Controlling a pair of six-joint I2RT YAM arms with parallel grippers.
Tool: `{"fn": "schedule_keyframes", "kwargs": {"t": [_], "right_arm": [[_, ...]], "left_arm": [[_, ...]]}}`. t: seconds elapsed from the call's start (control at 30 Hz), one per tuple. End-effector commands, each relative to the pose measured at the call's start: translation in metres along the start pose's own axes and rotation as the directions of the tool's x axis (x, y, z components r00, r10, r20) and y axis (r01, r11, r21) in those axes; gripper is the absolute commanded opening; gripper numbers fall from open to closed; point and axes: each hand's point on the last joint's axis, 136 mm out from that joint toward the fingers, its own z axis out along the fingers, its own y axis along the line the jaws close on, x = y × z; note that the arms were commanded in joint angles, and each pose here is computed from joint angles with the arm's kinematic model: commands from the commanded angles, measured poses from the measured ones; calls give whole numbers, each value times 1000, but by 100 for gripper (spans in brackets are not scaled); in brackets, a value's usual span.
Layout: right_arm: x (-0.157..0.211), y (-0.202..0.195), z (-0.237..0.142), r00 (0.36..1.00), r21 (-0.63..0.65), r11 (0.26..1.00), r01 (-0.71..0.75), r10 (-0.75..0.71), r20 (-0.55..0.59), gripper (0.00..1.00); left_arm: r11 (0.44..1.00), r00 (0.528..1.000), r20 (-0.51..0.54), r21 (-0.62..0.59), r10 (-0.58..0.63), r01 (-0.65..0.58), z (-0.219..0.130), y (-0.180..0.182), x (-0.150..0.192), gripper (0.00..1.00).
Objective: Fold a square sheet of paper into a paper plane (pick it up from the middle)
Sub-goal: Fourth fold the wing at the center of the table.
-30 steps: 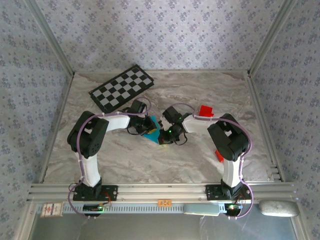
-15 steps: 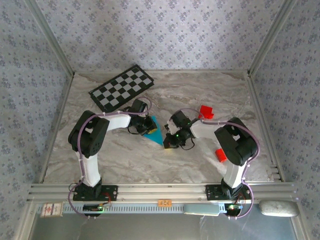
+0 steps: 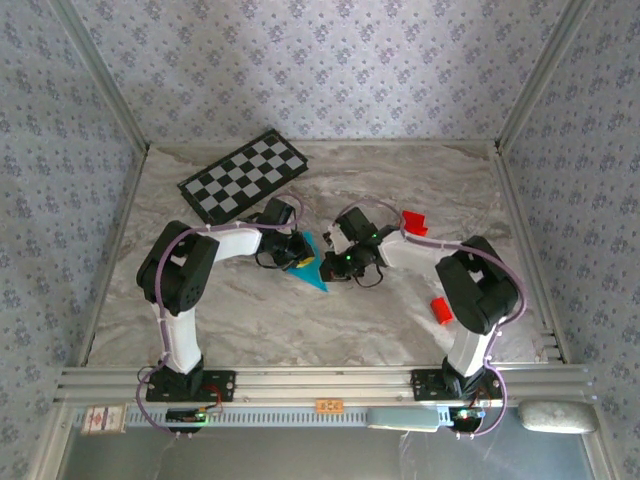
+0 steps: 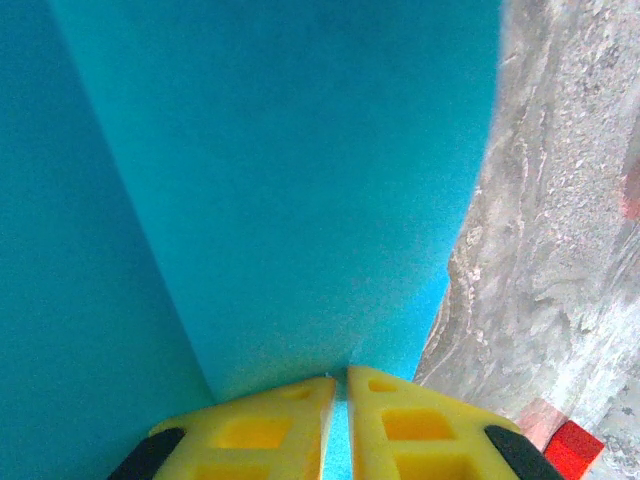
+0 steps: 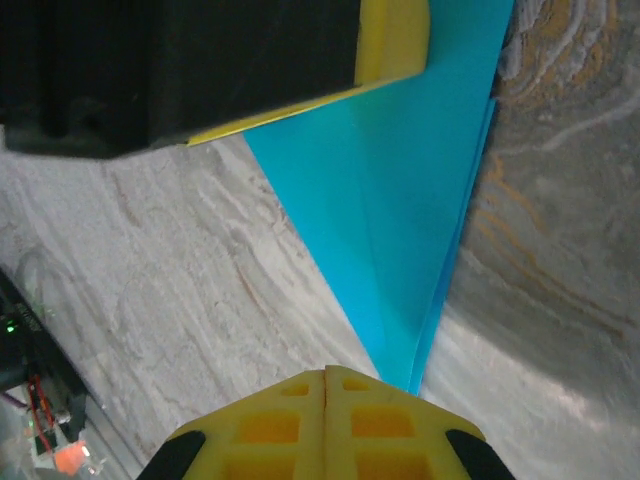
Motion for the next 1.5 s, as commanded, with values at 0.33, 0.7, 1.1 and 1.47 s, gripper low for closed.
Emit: {"fn": "schedule_keyframes", "kwargs": {"t": [0.33, 0.7, 1.1, 1.47], "right_arm": [[1, -30, 31, 998, 114, 993, -30, 36, -47, 3], [47, -67, 33, 976, 190, 977, -95, 129, -175, 2], [74, -90, 30, 952, 273, 957, -96, 168, -255, 2], [78, -92, 30, 948, 271, 956, -116, 188, -256, 2]], "left_arm": [[945, 991, -33, -306, -133, 116, 23, 95, 27, 15], [990, 1000, 6, -140, 20, -19, 7, 44, -1, 17], [988, 987, 65, -54, 145, -141, -9, 15, -39, 19], [985, 981, 95, -54, 168, -164, -17, 22, -64, 19]]}}
